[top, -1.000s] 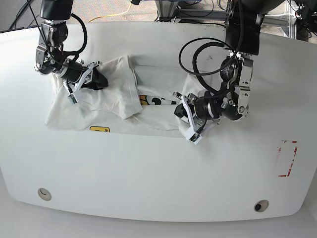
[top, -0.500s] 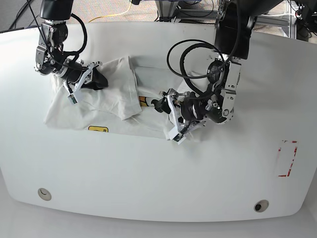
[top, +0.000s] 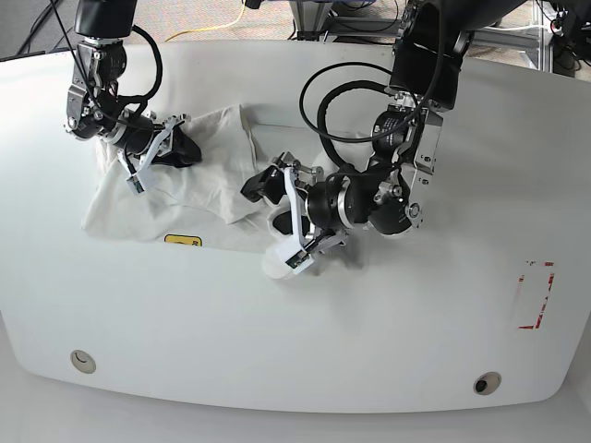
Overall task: Layout the t-shirt on the table in an organized manner, then fold the t-shirt properly
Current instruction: 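Lay the folded side down and open the left gripper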
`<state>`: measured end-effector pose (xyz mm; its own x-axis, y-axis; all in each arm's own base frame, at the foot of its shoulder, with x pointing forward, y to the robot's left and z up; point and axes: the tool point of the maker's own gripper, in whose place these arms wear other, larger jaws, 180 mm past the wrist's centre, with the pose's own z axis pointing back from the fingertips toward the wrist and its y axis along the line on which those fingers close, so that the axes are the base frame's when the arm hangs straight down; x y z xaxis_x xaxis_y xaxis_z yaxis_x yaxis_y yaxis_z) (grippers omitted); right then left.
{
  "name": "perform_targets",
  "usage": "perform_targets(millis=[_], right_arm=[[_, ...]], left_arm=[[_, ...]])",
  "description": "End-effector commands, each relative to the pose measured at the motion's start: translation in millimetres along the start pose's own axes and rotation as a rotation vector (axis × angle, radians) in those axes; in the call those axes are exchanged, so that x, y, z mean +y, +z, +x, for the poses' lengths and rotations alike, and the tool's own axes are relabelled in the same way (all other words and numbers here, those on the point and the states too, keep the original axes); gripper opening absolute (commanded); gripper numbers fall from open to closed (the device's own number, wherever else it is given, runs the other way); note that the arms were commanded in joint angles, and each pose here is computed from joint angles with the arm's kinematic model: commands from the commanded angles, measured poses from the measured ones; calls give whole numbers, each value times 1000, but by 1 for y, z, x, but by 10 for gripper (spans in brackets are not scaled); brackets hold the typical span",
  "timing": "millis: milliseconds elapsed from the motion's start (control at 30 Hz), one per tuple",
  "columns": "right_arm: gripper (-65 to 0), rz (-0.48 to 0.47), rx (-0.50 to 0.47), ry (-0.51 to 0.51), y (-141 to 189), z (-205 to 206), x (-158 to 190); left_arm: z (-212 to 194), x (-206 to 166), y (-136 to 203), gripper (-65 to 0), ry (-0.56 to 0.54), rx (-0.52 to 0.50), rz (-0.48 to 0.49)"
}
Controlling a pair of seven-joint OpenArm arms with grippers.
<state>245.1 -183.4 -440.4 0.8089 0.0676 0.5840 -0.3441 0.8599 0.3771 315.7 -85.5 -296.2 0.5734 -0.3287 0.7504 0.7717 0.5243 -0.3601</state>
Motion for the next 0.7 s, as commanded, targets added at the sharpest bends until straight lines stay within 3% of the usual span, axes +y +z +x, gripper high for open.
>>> perform_targets(millis=[0, 467, 667], right_arm=[[-520, -95, 240, 13, 6, -51, -18], [-520, -95, 239, 14, 6, -51, -19], [-520, -80, 231, 3, 0, -51, -12]], left_arm=[[30, -5, 16, -192, -60, -66, -10], [13, 24, 44, -192, -96, -18, 64], [-22, 34, 57, -192, -86, 47, 102]])
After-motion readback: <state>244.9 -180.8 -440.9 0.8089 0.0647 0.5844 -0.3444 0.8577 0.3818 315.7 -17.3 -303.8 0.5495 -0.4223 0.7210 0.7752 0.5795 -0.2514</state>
